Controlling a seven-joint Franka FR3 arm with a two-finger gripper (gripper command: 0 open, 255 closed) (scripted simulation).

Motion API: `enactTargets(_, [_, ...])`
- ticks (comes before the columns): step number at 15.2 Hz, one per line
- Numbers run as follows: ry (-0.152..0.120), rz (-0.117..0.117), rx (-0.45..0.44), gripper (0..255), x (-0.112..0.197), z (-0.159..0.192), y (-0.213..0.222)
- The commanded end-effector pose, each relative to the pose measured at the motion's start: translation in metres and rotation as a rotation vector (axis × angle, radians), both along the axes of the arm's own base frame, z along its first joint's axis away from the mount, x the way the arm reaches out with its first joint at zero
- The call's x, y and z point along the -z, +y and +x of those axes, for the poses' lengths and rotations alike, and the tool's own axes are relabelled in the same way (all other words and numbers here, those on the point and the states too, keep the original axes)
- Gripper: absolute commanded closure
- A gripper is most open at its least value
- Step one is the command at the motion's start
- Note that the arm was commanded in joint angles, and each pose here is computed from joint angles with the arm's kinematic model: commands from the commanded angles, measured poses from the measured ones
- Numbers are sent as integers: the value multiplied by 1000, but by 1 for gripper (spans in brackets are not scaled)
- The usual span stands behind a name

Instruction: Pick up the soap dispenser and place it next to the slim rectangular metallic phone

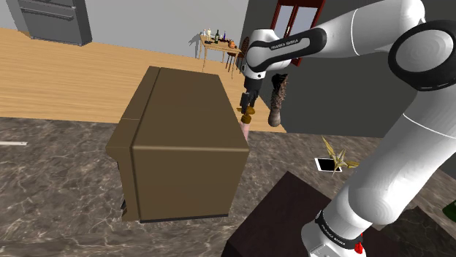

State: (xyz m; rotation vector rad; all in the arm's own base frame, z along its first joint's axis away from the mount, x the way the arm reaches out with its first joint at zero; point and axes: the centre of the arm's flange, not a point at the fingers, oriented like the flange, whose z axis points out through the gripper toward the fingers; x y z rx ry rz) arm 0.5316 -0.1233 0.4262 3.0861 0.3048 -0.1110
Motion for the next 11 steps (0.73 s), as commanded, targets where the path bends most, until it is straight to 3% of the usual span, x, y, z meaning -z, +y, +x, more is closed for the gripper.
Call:
enactTargets(1, [0,0,0,0,1,0,0])
enactTargets(4, [0,0,0,0,1,0,0])
enactTargets(5, [0,0,0,255,1,0,0])
enactTargets(11, [0,0,0,255,1,0,0])
